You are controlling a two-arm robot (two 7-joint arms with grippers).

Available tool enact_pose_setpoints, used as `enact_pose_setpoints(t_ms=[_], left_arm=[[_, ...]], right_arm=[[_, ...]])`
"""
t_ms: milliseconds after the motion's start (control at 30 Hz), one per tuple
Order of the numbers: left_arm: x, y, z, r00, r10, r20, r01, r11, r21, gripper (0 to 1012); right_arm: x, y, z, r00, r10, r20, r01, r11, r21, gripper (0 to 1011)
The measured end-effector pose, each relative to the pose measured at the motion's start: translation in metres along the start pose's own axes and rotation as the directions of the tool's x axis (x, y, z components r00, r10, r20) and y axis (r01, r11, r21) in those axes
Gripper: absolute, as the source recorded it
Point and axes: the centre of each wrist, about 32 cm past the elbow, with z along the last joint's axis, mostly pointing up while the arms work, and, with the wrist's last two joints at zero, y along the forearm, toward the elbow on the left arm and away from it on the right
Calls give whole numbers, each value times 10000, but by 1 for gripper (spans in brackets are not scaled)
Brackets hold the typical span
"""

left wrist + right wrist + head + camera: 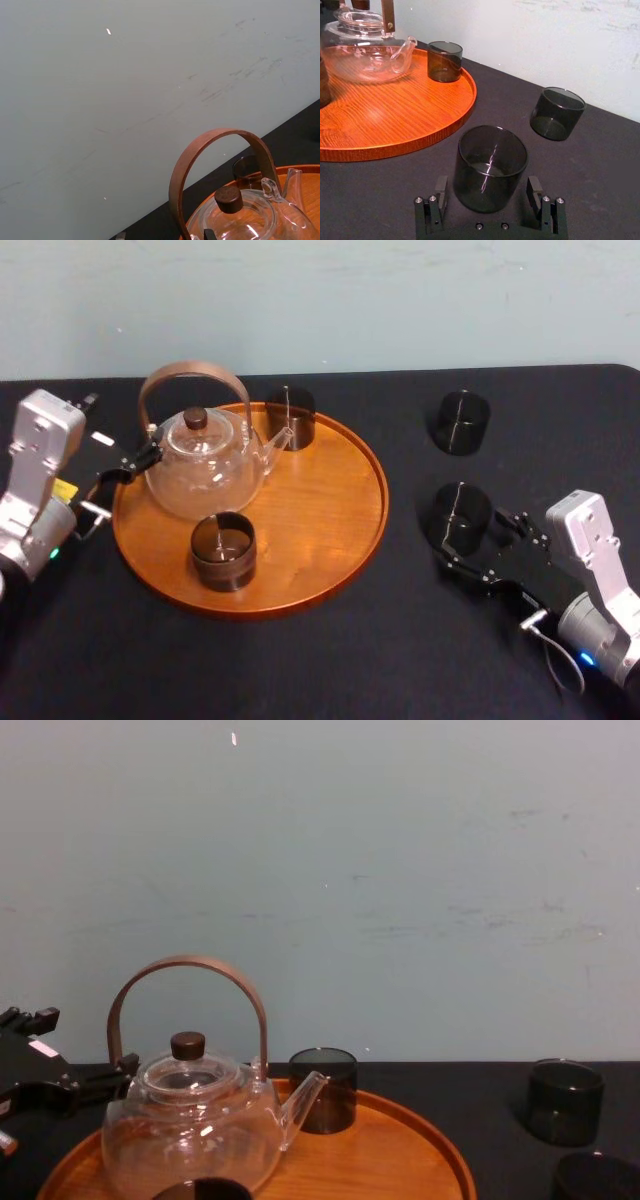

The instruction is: Pick up the glass from the table and place it on the tray.

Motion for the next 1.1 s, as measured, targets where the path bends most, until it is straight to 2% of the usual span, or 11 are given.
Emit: enact_pose_setpoints(t_ms=[667,1100], left_arm=[[0,0,0,10000,0,-1,0,10000,1,1010],[0,0,0,10000,0,-1,0,10000,1,1009]], right_arm=[[64,122,-24,10000,-37,1,37,10000,-59,1002],[115,312,-17,9997,188,-186,-189,9998,-82,1002]])
